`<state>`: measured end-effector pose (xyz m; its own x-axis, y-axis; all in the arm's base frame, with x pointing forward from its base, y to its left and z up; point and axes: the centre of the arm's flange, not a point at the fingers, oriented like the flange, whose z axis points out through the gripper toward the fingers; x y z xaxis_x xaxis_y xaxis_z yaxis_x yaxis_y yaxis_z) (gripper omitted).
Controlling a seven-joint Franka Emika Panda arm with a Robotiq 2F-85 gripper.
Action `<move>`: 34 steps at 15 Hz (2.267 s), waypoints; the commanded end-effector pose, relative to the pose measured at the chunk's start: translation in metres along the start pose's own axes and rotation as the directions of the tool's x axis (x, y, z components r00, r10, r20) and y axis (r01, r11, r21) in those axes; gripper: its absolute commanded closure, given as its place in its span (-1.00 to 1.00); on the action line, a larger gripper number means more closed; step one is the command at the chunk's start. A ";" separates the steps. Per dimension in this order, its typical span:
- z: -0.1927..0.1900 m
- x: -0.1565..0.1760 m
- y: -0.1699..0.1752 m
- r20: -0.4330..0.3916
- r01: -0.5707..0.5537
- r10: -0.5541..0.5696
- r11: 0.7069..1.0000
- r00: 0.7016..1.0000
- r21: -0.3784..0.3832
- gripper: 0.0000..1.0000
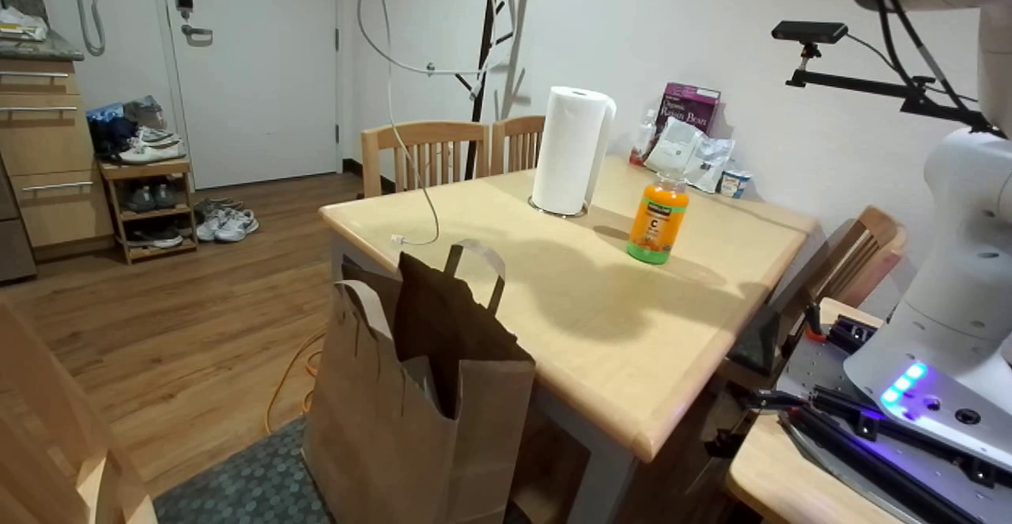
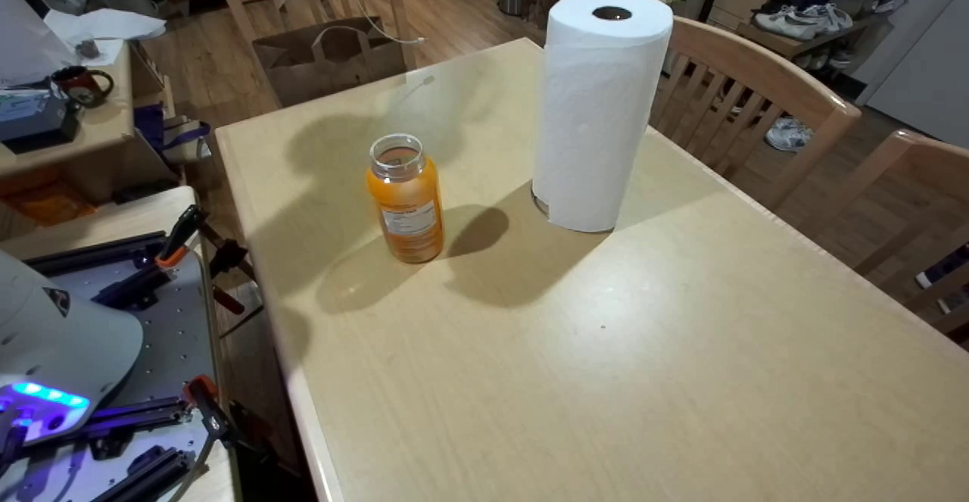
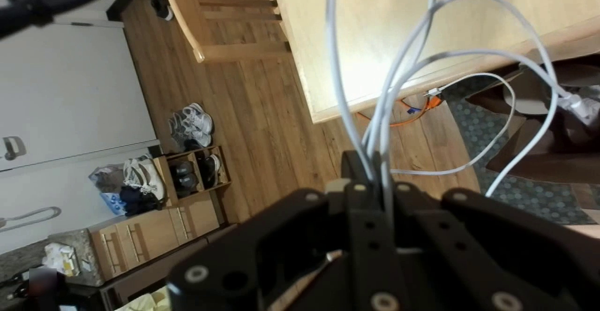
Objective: Put the cable in the paper bag
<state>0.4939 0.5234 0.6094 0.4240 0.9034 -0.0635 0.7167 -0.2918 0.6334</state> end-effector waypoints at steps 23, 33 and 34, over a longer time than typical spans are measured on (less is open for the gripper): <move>-0.113 0.030 -0.020 0.103 -0.314 0.304 0.944 0.947 0.099 0.96; -0.048 0.014 0.008 0.225 -0.402 0.333 0.760 0.916 0.511 0.96; -0.041 0.018 0.008 0.224 -0.388 0.317 0.741 0.922 0.549 0.96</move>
<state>0.4428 0.5133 0.6300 0.7430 0.6693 -0.0087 0.6565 -0.7261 0.2043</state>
